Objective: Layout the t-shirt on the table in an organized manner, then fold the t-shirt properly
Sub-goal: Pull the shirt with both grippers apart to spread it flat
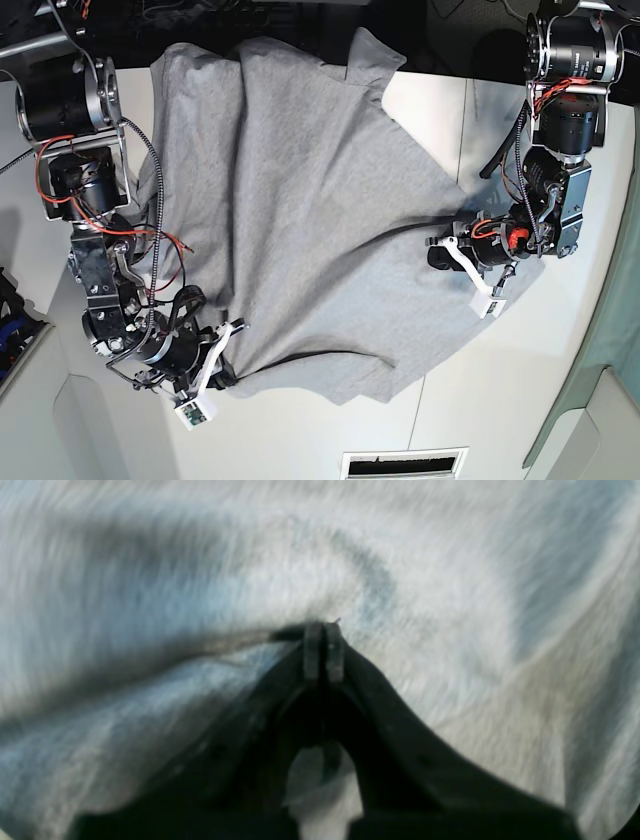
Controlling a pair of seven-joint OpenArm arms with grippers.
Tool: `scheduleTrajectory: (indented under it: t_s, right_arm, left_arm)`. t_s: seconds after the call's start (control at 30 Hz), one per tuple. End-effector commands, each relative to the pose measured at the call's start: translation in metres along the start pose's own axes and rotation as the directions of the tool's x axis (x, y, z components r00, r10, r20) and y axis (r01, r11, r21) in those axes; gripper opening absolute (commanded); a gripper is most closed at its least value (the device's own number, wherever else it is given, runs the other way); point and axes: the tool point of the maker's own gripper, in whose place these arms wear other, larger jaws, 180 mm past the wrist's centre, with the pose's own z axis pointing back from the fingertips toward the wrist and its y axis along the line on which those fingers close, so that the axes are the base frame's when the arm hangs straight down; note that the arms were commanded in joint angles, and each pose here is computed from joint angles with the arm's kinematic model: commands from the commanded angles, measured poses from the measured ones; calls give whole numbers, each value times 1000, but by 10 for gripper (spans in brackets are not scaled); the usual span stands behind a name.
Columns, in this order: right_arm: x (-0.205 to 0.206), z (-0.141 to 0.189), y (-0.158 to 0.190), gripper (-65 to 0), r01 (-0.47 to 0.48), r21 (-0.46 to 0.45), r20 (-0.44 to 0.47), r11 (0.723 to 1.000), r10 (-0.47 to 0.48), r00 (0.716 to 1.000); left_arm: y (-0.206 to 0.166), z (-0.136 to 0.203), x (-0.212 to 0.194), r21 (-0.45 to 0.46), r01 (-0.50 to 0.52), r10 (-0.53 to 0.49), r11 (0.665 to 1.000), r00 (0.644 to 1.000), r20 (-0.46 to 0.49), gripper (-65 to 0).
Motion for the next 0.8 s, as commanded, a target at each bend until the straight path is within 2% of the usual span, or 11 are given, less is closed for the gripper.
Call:
scheduleTrajectory:
  t_s: [0.0,0.07,0.1,0.13,0.27,0.43,0.6,0.7,0.73,0.77]
  right_arm:
    - [32,6,-19,-501,-3,-43,84,999,7,996]
    - [29,8,-30,-321,6,-79,78,997,1,997]
    - [26,10,-37,-262,15,-106,73,994,-8,997]
    - [23,12,-44,-232,26,-135,69,990,-17,997]
    - [9,17,-61,-230,54,-196,31,979,-49,998]
    - [-25,18,-50,-230,153,-165,-123,974,-174,977]
    - [-59,17,-28,-230,217,-125,-163,968,-236,958]
    - [-83,18,-12,-230,261,-103,-187,960,-276,943]
    - [-90,18,-8,-230,269,-99,-195,958,-284,939]
    - [-96,19,-5,-230,275,-96,-204,957,-290,935]
  left_arm:
    - [9,4,-4,36,21,-20,999,999,-45,-650]
    - [10,4,-4,37,22,-20,999,999,-45,-650]
    - [10,4,-4,38,23,-21,999,999,-46,-650]
    - [10,4,-4,41,25,-23,999,999,-49,-650]
    - [20,8,-6,74,52,-48,996,997,-62,-650]
    - [51,24,0,155,57,-51,986,998,-45,-650]
    - [87,48,9,247,46,-42,968,999,-20,-650]
    - [96,56,9,260,59,-53,964,998,-31,-650]
    - [92,57,11,234,64,-60,970,998,-24,-649]
    - [84,56,16,193,68,-68,979,998,-5,-611]
